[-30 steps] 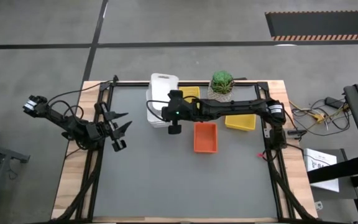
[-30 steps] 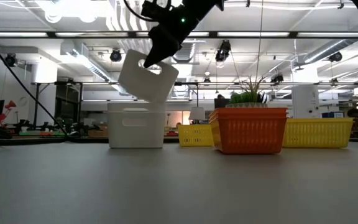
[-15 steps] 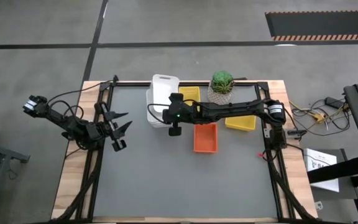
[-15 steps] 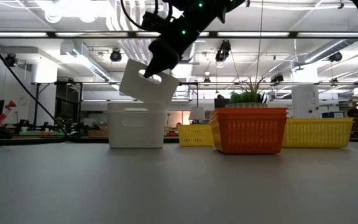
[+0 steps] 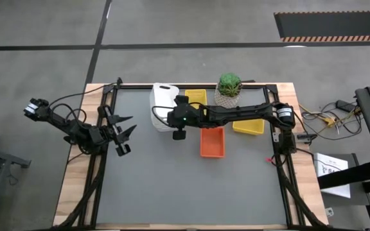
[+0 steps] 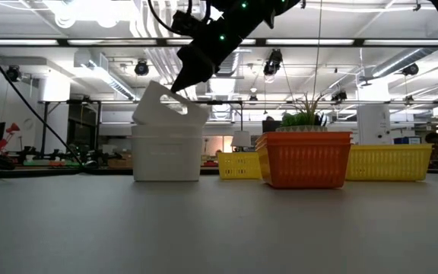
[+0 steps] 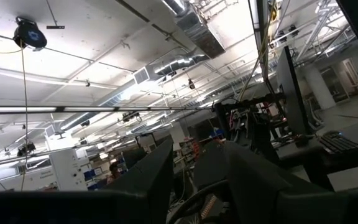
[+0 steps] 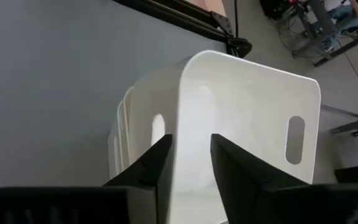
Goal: Stack baskets by color
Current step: Stack the bottom white bin on top of the top white bin
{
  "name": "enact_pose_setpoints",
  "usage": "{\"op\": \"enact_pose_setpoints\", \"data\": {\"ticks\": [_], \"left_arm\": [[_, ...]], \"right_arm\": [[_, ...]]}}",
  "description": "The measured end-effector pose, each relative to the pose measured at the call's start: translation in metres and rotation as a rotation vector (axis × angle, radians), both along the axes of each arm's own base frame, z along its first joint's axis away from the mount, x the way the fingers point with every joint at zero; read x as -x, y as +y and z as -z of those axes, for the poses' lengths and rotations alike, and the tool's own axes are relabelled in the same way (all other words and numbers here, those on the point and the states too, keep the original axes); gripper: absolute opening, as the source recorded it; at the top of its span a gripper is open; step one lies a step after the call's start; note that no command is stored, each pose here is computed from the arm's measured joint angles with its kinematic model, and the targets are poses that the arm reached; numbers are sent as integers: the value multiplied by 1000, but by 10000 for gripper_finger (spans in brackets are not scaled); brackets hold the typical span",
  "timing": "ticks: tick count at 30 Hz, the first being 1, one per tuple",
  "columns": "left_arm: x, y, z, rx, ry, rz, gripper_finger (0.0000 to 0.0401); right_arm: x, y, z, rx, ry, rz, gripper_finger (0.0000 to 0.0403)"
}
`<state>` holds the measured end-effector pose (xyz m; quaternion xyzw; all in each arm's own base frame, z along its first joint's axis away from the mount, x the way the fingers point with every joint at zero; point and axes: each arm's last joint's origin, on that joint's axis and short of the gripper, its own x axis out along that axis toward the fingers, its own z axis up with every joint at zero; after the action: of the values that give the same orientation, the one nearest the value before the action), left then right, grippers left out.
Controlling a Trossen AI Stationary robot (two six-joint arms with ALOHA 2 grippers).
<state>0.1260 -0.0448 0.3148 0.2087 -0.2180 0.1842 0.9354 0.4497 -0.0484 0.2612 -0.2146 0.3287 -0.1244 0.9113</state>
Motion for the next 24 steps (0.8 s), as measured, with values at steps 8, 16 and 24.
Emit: {"op": "enact_pose_setpoints", "data": {"ticks": [8,16,24], "left_arm": [[-3,-1,2,-2,15,0,128],[-14,-3,1,110,112,-140,124],[-43,-15,-5,163,319,-163,76]], "right_arm": [[2,6,-12,20,45,-17,109],[49,41,-63,-69,131,-28,101],[126,95,-50,-223,38,-68,69]]}}
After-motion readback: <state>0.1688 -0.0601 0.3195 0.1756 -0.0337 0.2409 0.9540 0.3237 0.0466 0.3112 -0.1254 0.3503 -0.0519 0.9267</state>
